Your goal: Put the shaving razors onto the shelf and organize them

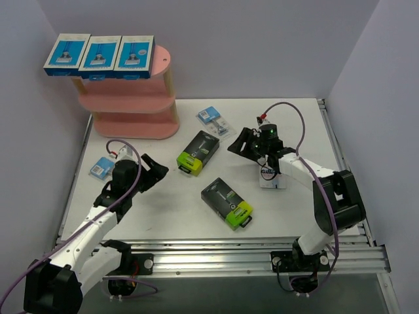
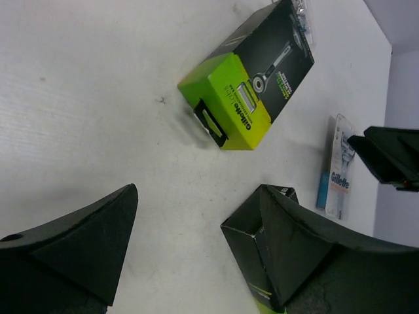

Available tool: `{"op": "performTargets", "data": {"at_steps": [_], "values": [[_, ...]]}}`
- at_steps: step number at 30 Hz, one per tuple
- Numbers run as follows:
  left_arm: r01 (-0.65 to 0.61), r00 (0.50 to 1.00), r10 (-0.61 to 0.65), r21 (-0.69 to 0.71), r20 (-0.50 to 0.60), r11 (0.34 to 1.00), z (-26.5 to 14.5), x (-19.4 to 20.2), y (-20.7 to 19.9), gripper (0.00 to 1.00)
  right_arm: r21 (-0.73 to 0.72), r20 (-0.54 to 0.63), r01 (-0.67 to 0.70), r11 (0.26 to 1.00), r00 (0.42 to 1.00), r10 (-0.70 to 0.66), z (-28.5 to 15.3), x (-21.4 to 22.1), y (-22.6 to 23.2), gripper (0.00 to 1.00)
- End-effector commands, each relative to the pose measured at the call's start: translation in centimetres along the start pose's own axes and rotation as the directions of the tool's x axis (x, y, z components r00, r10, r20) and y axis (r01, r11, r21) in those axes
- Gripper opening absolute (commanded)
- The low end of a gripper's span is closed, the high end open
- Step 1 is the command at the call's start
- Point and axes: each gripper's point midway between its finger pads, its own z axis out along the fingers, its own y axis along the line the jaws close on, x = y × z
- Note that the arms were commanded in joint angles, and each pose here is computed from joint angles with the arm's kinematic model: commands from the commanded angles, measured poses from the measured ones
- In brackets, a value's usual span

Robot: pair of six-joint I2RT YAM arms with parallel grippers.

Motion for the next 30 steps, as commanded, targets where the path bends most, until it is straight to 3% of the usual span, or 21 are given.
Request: {"op": "performTargets", "data": {"at_steps": [1, 6, 14, 30], "values": [[0.252, 0.962, -0.266, 0.170, 0.064, 0.953, 0.2, -1.1, -2.7, 0.83, -0.098, 0.024, 0.008, 0.995, 1.000, -0.006, -2.2, -1.2, 1.7, 0.56], [0.378, 0.918, -0.392, 0.166, 0.062, 0.911, 1.4, 0.9, -0.9, 0.79, -0.119, 0.024, -0.001, 0.993, 1.000, 0.004, -3.3, -0.9, 1.1, 0.56], [0.400, 0.905, -0.418, 0.178, 0.079, 0.899, 2.9, 1.6, -0.4, 0.79, -0.141, 0.000, -0.034, 0.989, 0.999, 0.035, -3.4, 0.8, 0.0, 0.55], [0.382, 0.923, -0.386, 0.139, 0.004, 0.914, 8.1, 3.6, -1.6, 0.69, -0.120, -0.013, -0.060, 0.991, 0.998, 0.059, -3.2, 1.2, -2.6, 0.55]]}}
